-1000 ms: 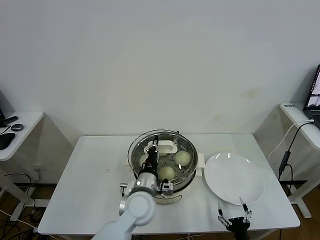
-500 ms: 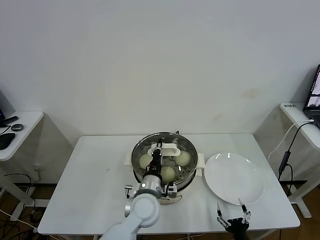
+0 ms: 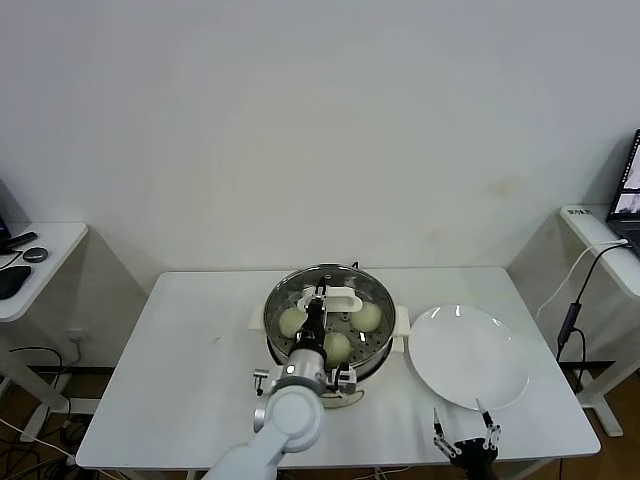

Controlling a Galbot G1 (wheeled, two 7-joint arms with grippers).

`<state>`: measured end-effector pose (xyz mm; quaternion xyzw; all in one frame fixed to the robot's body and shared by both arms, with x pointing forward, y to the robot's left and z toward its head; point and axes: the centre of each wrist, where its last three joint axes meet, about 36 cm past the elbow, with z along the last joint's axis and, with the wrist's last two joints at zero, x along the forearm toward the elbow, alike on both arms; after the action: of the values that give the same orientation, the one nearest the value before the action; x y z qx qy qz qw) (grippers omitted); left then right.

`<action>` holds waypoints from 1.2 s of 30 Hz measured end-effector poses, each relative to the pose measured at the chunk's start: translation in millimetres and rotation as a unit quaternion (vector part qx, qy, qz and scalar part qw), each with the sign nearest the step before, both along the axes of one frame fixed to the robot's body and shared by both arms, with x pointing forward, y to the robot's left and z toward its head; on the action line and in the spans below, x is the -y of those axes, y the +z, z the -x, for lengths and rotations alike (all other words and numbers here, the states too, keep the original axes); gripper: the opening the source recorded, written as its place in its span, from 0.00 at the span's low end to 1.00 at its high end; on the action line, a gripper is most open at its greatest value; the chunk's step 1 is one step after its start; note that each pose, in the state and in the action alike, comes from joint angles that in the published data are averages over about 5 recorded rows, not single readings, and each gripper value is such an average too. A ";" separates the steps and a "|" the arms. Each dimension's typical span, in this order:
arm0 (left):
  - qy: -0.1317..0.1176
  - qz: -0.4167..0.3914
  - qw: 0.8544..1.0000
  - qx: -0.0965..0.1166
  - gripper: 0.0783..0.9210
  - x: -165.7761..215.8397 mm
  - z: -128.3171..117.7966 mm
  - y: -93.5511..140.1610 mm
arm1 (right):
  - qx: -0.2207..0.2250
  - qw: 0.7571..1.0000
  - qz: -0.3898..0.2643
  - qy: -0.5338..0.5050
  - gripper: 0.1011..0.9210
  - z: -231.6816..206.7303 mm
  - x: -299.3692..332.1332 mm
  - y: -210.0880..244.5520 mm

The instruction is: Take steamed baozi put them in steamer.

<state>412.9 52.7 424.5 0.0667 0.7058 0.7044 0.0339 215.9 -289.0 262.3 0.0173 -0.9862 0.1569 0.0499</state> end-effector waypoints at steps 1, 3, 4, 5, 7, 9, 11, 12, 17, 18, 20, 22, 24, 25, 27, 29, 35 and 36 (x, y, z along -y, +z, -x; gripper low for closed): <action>0.000 0.002 1.000 0.000 0.11 -0.2 0.6 0.0 | 0.000 1.000 0.000 0.000 0.88 0.1 0.0 0.1; 0.000 0.007 1.000 -0.002 0.16 -1.0 1.9 -0.1 | 0.000 1.000 0.001 0.001 0.88 0.1 -0.3 0.3; 0.000 0.009 1.000 -0.003 0.18 -1.6 2.7 -0.1 | -0.001 1.000 0.001 0.001 0.88 0.2 -0.4 0.4; 0.000 0.011 1.000 -0.003 0.21 -2.5 3.6 -0.2 | -0.001 1.000 0.001 0.002 0.88 0.2 -0.7 0.4; 0.000 0.015 1.000 -0.005 0.28 -4.6 5.6 0.0 | -0.002 1.000 0.002 0.002 0.88 0.4 -1.1 0.6; -0.001 0.021 1.000 -0.005 0.36 -7.2 8.1 1.1 | -0.002 1.000 0.003 0.003 0.88 0.8 -1.5 0.7; -0.002 0.029 1.000 -0.005 0.42 -10.5 11.4 2.8 | -0.003 1.000 0.004 0.004 0.88 1.4 -1.6 1.1; -0.003 0.034 0.999 -0.005 0.46 -12.4 13.6 3.8 | -0.003 1.000 0.004 0.004 0.88 1.7 -1.5 1.4; -0.016 0.076 0.997 -0.014 0.62 -25.4 30.7 10.8 | -0.003 1.000 0.006 0.003 0.88 3.6 -0.2 2.9; -0.019 0.087 0.996 -0.018 0.66 -28.6 35.1 12.6 | -0.003 1.000 0.006 0.002 0.88 4.0 0.2 3.3; -0.028 0.115 0.993 -0.025 0.73 -36.1 44.9 16.9 | -0.003 1.000 0.007 0.001 0.88 4.5 1.1 4.5; -0.039 0.148 0.988 -0.033 0.80 -44.5 55.2 21.8 | -0.002 1.000 0.008 0.000 0.88 4.9 2.1 5.8; -0.051 0.190 0.980 -0.043 0.85 -54.2 65.7 26.0 | -0.001 1.000 0.008 -0.001 0.88 5.2 3.1 7.1; -0.057 0.214 0.974 -0.049 0.86 -59.8 70.8 27.1 | 0.000 1.000 0.008 -0.002 0.88 5.3 3.7 7.6; -0.068 0.266 0.960 -0.062 0.88 -72.3 80.6 27.3 | 0.001 1.000 0.007 -0.004 0.88 5.4 4.9 8.6; -0.073 0.320 0.942 -0.071 0.88 -87.1 89.9 24.8 | 0.003 1.000 0.007 -0.005 0.88 5.0 6.0 9.5; -0.049 0.476 0.873 -0.090 0.88 -136.3 120.8 8.0 | 0.001 1.000 -0.006 -0.002 0.88 4.8 7.6 14.2; -0.040 0.500 0.860 -0.093 0.88 -143.5 126.8 4.5 | -0.001 1.000 -0.010 0.000 0.88 5.2 7.4 15.3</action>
<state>286.1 196.2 429.1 0.1340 0.9599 0.2449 0.0249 210.8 -296.3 277.6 0.0177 -0.9877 0.1469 0.0510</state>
